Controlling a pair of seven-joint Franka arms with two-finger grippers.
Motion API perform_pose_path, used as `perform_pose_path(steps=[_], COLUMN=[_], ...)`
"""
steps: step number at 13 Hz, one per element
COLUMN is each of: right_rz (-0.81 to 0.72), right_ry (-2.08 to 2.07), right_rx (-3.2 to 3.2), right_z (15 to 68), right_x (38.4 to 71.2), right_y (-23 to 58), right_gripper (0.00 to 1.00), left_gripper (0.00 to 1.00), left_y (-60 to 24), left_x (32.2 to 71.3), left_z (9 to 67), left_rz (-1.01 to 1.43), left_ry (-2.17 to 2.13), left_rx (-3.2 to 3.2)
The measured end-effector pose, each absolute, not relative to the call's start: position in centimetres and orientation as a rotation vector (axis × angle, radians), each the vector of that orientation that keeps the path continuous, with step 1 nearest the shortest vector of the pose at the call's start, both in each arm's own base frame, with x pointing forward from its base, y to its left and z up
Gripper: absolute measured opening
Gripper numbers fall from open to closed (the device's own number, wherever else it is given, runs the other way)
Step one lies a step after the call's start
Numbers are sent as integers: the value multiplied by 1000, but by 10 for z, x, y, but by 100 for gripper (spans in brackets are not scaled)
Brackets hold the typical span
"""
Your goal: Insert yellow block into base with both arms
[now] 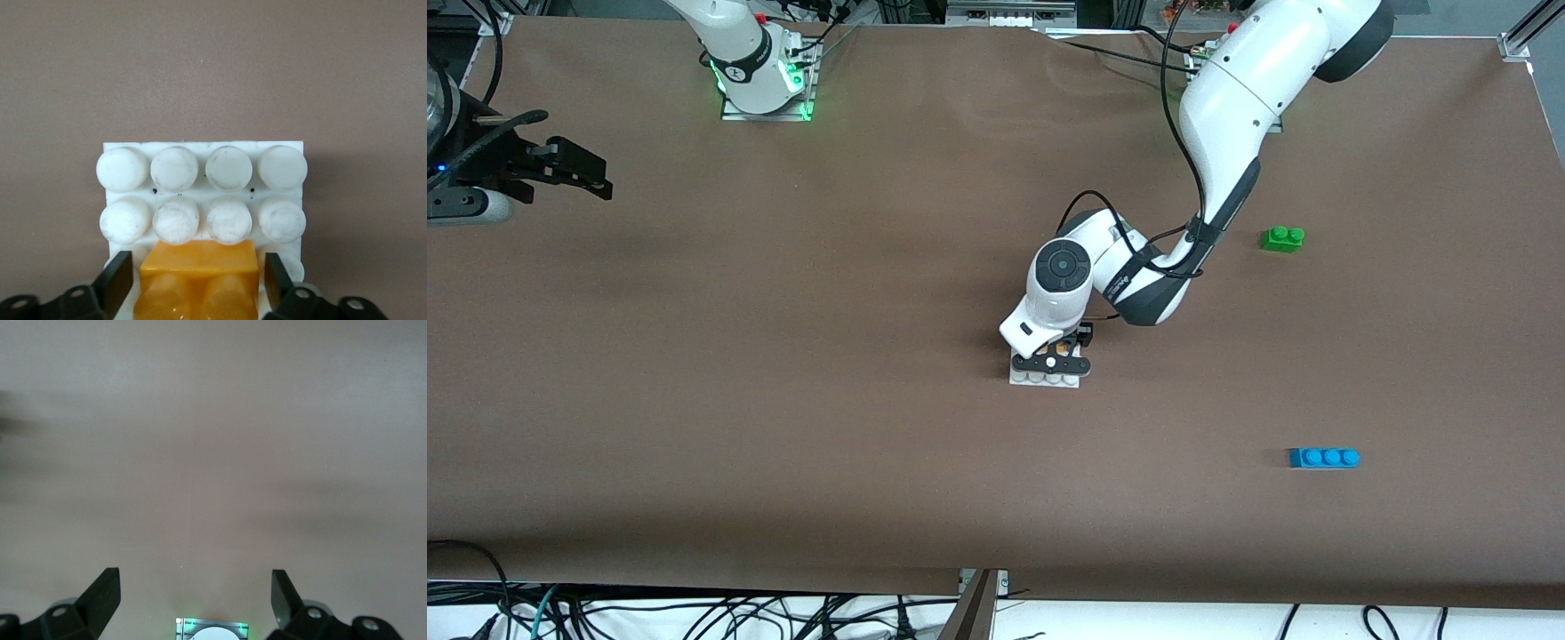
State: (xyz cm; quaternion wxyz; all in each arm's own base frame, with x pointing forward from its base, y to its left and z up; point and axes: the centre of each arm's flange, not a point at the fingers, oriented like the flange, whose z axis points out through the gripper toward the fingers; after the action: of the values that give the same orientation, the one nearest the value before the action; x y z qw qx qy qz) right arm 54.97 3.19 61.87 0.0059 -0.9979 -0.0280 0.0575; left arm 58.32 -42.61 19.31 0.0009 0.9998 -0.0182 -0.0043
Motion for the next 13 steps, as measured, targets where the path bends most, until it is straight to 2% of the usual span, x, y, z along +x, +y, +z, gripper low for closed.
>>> perform_pose_path(steps=[1,4,7,10,13], right_rz=[180,180,180,179,179], right_ry=[-88,-88,-88,-88,-88], right_rx=[-3123,-3123,-3123,-3123,-3123], right_z=[619,619,619,619,619], right_x=[550,550,550,550,550], right_y=[32,32,32,32,32], right_gripper=[100,100,100,100,100], left_gripper=[100,100,100,100,100], left_y=[-425,-423,-405,-339,-238], left_x=[585,598,600,607,622], left_z=[195,230,319,428,488], left_rz=[-7,33,-45,-78,-155], left_ry=[-50,-14,85,217,166], left_rx=[3137,3125,3162,3172,3170])
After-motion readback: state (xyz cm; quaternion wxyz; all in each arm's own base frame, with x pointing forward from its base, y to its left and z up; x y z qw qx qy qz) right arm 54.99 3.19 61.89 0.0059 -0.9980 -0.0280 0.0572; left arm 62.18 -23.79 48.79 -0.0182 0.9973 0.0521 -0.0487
